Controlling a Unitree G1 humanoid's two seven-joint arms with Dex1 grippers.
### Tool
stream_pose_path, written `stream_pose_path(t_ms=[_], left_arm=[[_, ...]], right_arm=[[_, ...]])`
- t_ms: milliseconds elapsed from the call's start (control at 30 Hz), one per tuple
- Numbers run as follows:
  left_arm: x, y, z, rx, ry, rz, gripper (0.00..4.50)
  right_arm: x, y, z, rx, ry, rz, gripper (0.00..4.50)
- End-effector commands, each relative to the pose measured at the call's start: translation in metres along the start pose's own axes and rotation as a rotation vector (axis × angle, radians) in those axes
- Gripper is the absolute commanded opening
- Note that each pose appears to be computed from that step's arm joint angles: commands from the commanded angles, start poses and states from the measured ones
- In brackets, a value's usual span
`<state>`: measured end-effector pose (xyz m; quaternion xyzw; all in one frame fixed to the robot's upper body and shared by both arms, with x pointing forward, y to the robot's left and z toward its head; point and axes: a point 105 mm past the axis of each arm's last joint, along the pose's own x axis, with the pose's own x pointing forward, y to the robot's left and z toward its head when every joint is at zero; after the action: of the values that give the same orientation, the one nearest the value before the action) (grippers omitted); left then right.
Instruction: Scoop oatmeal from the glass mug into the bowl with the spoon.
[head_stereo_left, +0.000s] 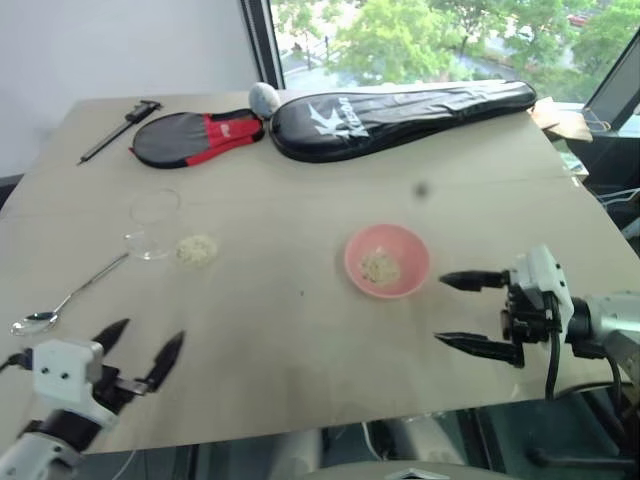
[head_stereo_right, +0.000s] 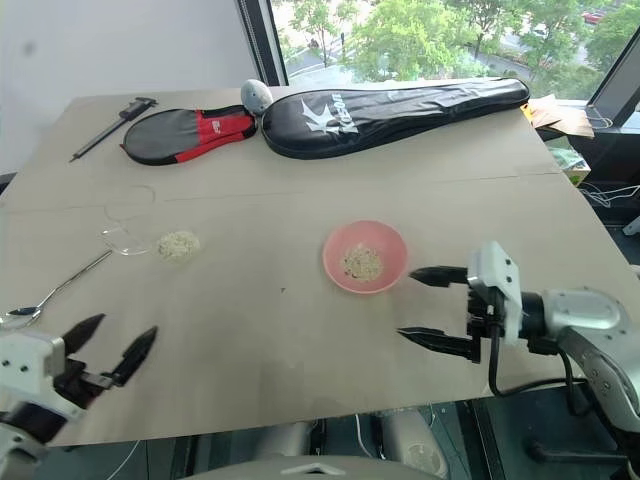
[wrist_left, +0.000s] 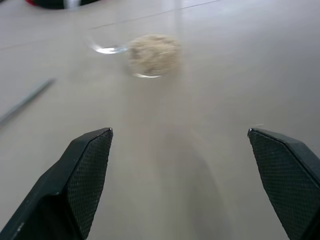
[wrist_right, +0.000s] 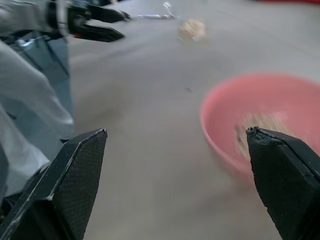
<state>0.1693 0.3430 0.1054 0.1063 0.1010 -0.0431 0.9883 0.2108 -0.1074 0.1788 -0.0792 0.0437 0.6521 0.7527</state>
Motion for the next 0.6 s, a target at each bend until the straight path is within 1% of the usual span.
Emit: stream_pose_path(t_ms=[33, 133, 200, 267, 300, 400, 533, 600], left_arm=[[-0.014, 0.045, -0.001, 0.022, 0.050, 0.094, 4.46], [-0.019, 0.067, -0.006, 0.040, 0.098, 0.120, 4.46], [-0.021, 0.091, -0.001, 0.057, 0.099, 0.161, 4.46], [-0.019, 0.108, 0.005, 0.064, 0.096, 0.178, 4.46], [-0.013, 0.114, 0.004, 0.083, 0.117, 0.155, 4.46], [0.003, 0.124, 0.004, 0.122, 0.160, 0.094, 4.46], [0.022, 0.137, 0.005, 0.133, 0.169, 0.076, 4.46], [0.030, 0.139, 0.000, 0.146, 0.209, 0.057, 4.46]], right_arm=[[0.016, 0.012, 0.017, -0.035, -0.040, 0.082, 4.49], [0.020, 0.008, 0.022, -0.034, -0.059, 0.077, 4.49], [0.022, 0.006, 0.021, -0.031, -0.062, 0.068, 4.49], [0.023, 0.003, 0.018, -0.039, -0.055, 0.062, 4.49], [0.024, 0.001, 0.018, -0.045, -0.054, 0.059, 4.49], [0.028, -0.003, 0.019, -0.057, -0.065, 0.051, 4.49], [0.030, -0.005, 0.021, -0.063, -0.077, 0.042, 4.49], [0.031, -0.005, 0.022, -0.067, -0.079, 0.035, 4.49]])
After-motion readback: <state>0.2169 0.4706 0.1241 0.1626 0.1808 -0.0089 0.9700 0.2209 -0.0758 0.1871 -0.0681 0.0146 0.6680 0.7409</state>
